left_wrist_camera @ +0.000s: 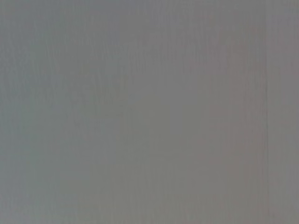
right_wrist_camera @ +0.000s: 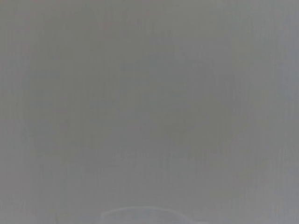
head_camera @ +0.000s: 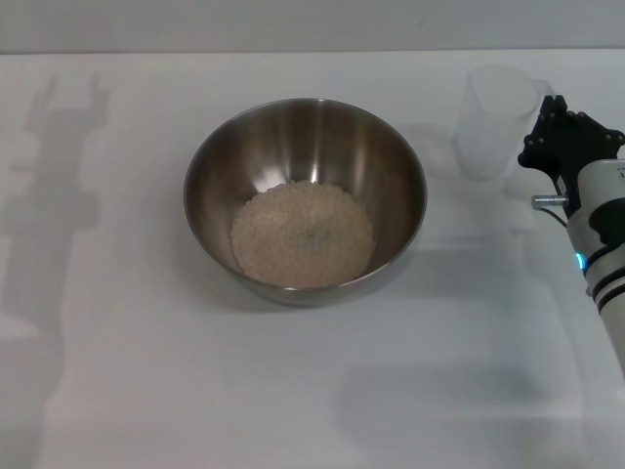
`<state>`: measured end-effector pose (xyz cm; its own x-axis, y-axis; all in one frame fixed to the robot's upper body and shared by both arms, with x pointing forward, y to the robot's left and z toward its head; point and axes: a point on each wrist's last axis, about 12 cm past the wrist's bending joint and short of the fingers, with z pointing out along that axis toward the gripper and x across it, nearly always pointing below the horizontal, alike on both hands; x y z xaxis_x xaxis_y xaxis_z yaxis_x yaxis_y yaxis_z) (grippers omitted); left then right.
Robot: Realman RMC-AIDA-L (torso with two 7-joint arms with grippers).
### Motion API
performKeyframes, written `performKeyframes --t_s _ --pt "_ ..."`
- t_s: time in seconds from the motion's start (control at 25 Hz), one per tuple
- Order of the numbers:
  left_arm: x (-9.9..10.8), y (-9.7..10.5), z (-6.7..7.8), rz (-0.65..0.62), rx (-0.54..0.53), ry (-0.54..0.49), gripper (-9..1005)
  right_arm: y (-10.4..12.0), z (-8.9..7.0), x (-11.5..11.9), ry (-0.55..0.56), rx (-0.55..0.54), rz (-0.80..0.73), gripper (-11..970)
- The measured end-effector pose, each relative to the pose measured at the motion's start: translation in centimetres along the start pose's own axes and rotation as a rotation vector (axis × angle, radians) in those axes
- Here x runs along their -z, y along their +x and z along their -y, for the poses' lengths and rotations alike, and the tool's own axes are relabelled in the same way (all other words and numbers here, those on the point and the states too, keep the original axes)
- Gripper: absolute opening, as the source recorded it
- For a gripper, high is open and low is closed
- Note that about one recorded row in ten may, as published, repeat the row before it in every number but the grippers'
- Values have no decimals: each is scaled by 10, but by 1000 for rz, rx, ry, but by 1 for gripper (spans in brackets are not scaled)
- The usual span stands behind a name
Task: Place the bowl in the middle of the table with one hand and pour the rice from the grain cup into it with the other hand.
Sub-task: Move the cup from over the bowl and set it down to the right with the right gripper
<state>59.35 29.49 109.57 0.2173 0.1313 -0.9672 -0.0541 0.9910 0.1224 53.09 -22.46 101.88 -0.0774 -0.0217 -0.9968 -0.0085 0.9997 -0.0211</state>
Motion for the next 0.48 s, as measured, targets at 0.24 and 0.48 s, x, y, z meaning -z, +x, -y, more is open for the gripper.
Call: performKeyframes --t_s 0.24,0.48 --pt "0 -1 -1 6 5 -2 571 4 2 0 -2 -3 -22 4" --pt "0 -1 -1 4 -3 -1 570 8 1 -1 -12 -11 -64 4"
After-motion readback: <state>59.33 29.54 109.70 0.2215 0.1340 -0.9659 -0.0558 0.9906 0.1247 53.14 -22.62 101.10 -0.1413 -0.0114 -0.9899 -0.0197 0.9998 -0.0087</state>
